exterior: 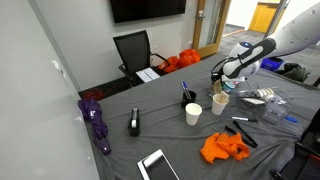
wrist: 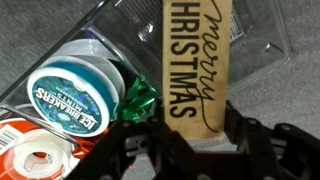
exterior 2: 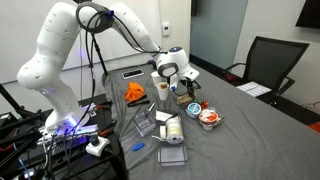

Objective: Move the wooden object from the clear container to the white cup

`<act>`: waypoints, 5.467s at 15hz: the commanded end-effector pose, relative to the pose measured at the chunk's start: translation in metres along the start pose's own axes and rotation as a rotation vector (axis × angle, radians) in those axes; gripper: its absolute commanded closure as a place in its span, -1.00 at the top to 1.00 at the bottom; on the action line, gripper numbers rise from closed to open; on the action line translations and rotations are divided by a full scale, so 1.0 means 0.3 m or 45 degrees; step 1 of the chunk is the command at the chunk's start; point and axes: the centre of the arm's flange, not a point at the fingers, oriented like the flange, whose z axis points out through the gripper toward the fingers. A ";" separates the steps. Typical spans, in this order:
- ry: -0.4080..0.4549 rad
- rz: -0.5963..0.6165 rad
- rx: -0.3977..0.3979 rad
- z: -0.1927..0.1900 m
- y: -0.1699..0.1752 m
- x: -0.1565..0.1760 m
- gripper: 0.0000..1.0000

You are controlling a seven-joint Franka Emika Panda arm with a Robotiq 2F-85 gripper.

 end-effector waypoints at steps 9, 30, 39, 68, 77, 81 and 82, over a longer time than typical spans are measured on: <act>0.044 0.139 0.029 -0.233 -0.002 0.088 -0.37; 0.109 0.130 0.705 -0.522 -0.171 -0.167 -0.37; 0.125 0.100 0.842 -0.464 -0.039 -0.293 -0.37; 0.192 -0.150 1.486 -0.439 -0.023 -0.381 -0.37; 0.353 -0.528 1.592 -0.434 -0.104 -0.475 -0.37; 0.445 -0.646 1.643 -0.427 -0.124 -0.525 -0.37; 0.459 -0.674 1.647 -0.421 -0.132 -0.536 -0.37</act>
